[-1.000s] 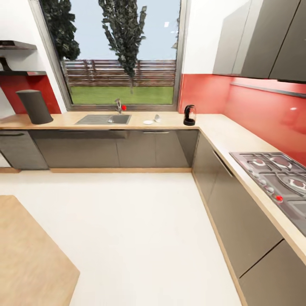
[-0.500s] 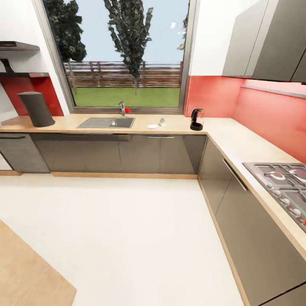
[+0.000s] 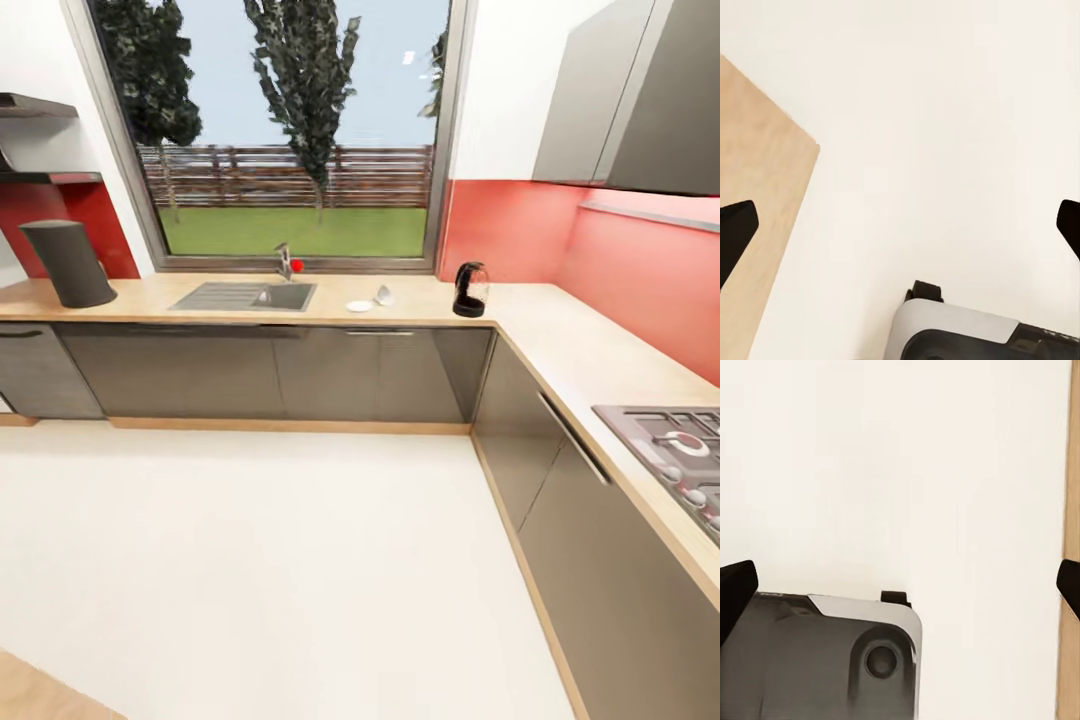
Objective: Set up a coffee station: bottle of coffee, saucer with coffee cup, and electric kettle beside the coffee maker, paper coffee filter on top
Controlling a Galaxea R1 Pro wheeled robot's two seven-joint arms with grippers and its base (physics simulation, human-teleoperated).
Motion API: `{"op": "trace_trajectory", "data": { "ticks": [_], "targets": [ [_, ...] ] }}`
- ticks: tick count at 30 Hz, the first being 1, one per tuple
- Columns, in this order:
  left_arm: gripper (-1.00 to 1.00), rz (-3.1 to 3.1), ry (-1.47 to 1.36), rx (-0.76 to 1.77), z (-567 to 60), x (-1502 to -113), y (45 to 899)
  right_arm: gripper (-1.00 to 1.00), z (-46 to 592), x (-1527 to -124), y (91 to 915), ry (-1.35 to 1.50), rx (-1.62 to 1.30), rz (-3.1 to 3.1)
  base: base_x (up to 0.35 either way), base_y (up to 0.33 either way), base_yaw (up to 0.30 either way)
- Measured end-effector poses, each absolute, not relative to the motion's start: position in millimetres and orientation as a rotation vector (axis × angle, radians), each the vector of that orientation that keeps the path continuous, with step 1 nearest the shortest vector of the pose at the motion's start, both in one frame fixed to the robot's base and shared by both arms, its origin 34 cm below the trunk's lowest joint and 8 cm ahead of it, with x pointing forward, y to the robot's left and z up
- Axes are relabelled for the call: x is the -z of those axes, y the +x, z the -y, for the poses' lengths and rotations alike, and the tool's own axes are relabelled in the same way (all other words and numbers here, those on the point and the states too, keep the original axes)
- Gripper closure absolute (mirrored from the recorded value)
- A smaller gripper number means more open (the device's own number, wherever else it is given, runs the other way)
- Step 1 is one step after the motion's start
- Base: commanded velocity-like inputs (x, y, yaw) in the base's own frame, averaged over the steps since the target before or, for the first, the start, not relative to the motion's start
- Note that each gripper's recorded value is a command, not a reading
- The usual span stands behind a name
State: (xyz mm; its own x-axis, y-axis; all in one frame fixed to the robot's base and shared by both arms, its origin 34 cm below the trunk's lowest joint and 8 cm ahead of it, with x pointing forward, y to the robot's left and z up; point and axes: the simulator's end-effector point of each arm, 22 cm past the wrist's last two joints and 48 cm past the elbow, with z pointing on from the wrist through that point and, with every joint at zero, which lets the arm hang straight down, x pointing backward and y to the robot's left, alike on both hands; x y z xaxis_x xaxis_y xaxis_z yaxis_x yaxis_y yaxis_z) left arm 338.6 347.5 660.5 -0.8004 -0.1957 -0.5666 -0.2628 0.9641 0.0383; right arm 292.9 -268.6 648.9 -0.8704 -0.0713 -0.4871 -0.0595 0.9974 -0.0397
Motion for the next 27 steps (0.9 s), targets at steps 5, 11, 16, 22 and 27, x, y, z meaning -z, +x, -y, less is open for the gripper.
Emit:
{"op": "trace_trajectory", "data": {
  "ticks": [5, 11, 16, 22, 27],
  "targets": [
    [-1.0, -2.518, -0.323, -0.152, -347, -662, 341, -1.0, 268, -650, 295, -0.09, 0.032, -2.623, 0.338, 0.0, 0.0],
    [-1.0, -2.509, -0.323, -0.15, -347, -664, 344, -1.0, 268, -652, 298, -0.089, 0.032, -2.615, 0.338, 0.0, 0.0],
    [-1.0, -2.501, -0.323, -0.149, -347, -666, 346, -1.0, 268, -653, 300, -0.089, 0.032, -2.608, 0.338, 0.0, 0.0],
    [-1.0, -2.492, -0.323, -0.147, -347, -668, 350, -1.0, 268, -655, 304, -0.089, 0.033, -2.599, 0.338, 0.0, 0.0],
    [-1.0, -2.486, -0.323, -0.146, -347, -670, 352, -1.0, 268, -656, 306, -0.089, 0.032, -2.592, 0.338, 0.0, 0.0]
  ]
}}
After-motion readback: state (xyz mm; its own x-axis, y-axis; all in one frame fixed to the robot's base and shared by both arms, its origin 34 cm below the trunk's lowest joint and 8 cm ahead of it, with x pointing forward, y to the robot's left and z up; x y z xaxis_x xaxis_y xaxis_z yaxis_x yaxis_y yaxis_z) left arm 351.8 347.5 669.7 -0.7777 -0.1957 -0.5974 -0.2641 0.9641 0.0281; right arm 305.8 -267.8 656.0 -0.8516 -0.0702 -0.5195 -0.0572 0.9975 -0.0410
